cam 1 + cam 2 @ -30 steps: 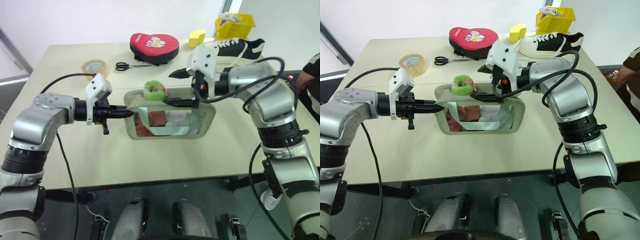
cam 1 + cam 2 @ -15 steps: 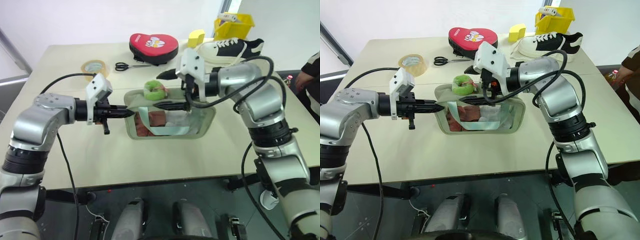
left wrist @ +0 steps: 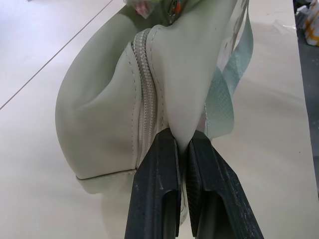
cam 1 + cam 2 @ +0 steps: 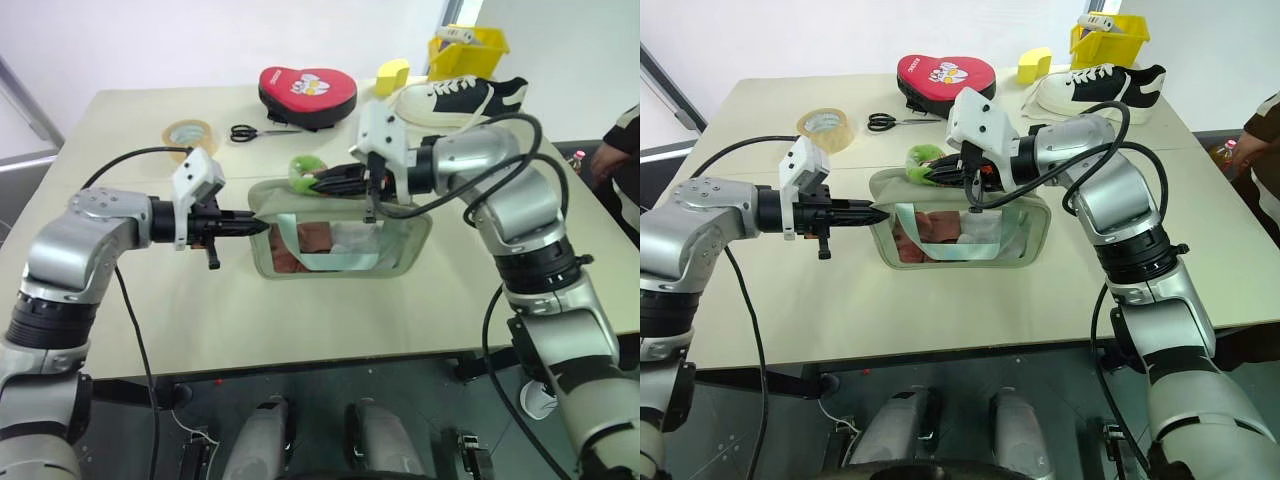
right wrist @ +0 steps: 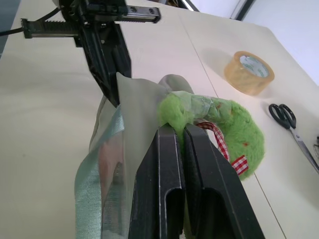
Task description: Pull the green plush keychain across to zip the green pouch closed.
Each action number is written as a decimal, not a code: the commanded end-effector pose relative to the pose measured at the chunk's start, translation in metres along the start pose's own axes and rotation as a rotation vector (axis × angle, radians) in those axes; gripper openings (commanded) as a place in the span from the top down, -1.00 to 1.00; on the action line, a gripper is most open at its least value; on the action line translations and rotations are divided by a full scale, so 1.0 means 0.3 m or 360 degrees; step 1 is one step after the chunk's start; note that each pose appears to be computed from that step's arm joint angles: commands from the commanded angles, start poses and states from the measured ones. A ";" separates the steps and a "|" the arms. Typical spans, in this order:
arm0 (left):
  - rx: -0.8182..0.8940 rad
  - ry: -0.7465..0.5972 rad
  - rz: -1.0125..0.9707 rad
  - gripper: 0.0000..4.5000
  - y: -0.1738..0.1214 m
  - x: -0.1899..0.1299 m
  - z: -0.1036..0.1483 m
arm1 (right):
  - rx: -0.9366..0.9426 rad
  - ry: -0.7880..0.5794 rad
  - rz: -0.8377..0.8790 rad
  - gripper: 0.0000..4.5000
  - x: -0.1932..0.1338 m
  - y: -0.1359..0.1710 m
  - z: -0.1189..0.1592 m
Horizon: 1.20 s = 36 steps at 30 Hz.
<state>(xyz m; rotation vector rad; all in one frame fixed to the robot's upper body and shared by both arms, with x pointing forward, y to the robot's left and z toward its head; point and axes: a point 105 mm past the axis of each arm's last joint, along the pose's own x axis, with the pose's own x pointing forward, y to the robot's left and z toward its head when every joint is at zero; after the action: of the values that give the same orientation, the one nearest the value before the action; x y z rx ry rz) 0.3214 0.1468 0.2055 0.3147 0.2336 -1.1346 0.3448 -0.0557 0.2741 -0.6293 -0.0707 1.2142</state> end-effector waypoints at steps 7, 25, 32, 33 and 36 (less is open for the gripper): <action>0.0023 -0.0055 0.0013 1.00 -0.002 0.003 0.016 | -0.0020 0.0133 -0.0680 0.99 -0.305 -0.138 0.030; 0.0000 -0.0088 -0.0005 1.00 0.002 0.037 0.022 | 0.0432 0.0488 -0.1247 0.99 -0.432 -0.002 -0.365; 0.0001 -0.0081 0.0004 1.00 -0.009 0.031 0.021 | 0.0667 0.0453 -0.1085 0.99 -0.255 0.125 -0.505; -0.0001 -0.0079 0.0007 1.00 -0.011 0.028 0.021 | 0.0677 0.0460 -0.1076 0.99 -0.247 0.133 -0.517; -0.0003 -0.0075 0.0014 1.00 -0.015 0.023 0.018 | 0.0650 0.0522 -0.1076 0.99 -0.265 0.140 -0.554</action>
<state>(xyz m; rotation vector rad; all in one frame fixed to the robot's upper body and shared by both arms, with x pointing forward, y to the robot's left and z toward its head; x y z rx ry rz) 0.3225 0.1344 0.2009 0.2776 0.2118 -1.1424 0.3429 -0.1851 0.1438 -0.3676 0.2065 0.4341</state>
